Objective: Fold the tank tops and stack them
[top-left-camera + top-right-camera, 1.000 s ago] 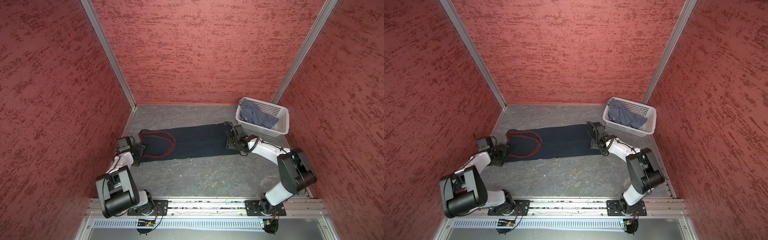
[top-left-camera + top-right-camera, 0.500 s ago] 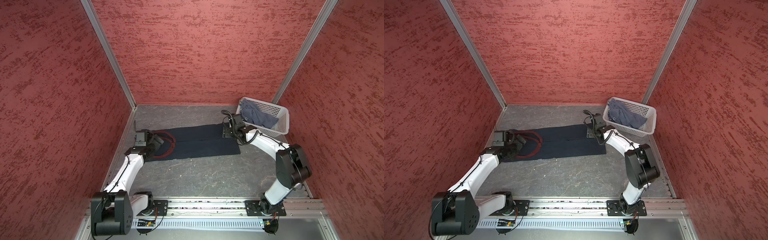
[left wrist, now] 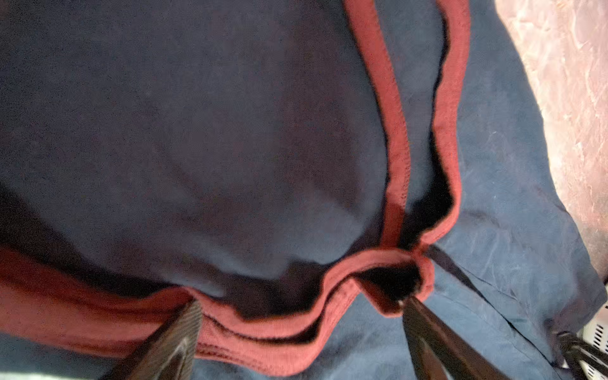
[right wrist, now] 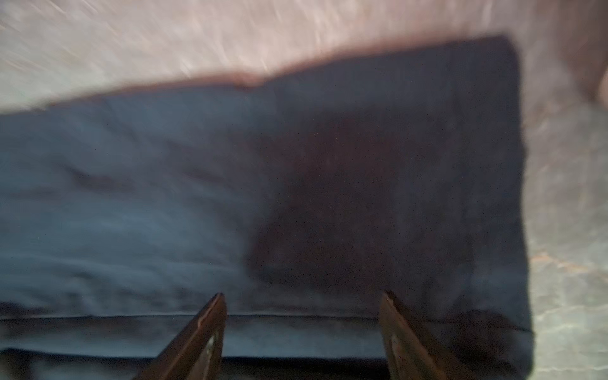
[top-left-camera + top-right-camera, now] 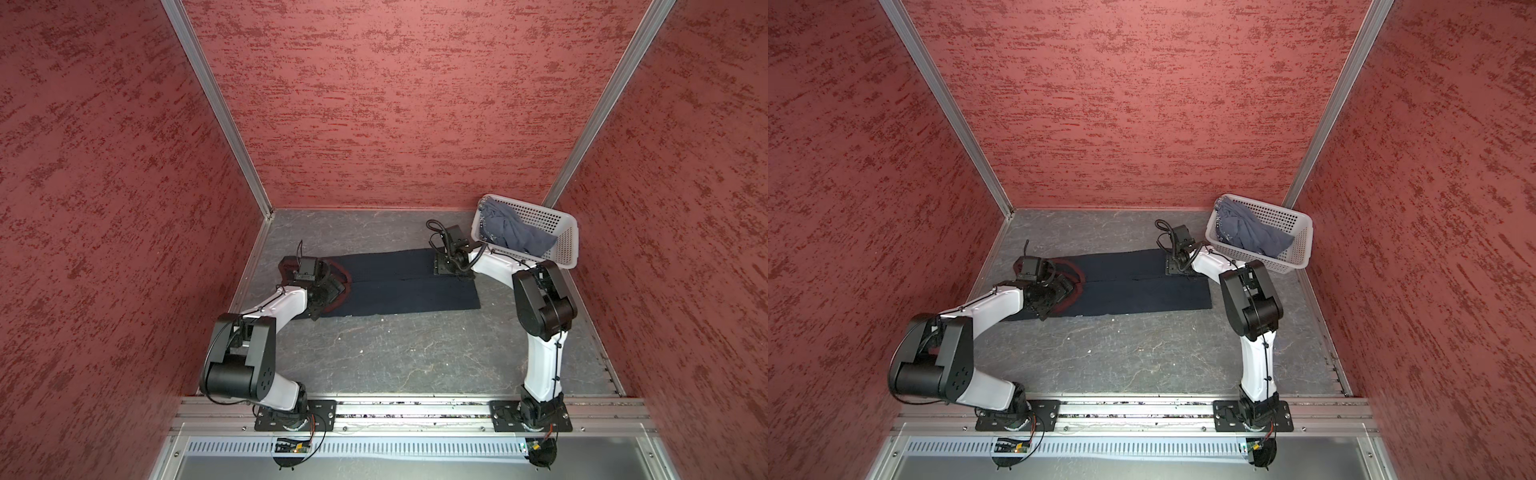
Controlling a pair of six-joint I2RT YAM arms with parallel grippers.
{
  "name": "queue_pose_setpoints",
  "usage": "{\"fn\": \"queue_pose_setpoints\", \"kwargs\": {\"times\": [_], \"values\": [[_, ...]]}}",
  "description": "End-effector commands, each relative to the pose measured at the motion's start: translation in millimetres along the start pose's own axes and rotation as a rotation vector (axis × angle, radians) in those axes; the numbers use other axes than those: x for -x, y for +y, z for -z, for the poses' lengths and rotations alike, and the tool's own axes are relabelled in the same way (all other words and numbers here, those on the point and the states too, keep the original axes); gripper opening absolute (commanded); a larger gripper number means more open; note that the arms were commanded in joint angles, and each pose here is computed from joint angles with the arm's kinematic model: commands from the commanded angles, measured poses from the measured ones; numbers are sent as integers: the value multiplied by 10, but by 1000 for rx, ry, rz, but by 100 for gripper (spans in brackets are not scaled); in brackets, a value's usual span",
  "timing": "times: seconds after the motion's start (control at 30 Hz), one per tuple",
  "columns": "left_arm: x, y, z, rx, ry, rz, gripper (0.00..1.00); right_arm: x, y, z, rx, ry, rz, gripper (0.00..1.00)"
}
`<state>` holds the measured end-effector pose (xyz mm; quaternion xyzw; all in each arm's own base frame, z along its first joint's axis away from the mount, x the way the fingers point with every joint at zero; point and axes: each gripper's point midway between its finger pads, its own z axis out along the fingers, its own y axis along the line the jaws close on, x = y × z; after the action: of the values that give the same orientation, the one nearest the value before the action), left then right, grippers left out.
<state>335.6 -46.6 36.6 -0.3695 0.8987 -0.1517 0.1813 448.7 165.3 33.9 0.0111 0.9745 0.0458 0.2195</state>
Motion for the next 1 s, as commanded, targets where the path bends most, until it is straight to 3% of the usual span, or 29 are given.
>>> {"fn": "queue_pose_setpoints", "kwargs": {"times": [0.0,0.2,0.3,0.47,0.57,0.67,0.77,0.97], "values": [[-24,134,-206,71,40,-60,96,-237,-184,-56,-81,76,-16,74],[202,-48,-330,103,45,-157,96,-816,-401,70,-107,159,-79,74],[370,-221,-411,114,47,-221,97,-1164,-366,207,-53,198,-121,73],[681,-606,-589,94,35,-298,97,-1943,233,412,159,310,-178,73],[861,-872,-620,68,8,-339,97,-2224,543,583,204,334,-156,72],[982,-1155,-493,39,-20,-390,97,-2160,672,797,220,281,-119,72],[999,-1418,-234,11,-58,-432,98,-1819,550,1006,149,144,-74,74],[701,-1518,116,8,-77,-453,97,-1195,359,1045,44,4,10,74]]}}
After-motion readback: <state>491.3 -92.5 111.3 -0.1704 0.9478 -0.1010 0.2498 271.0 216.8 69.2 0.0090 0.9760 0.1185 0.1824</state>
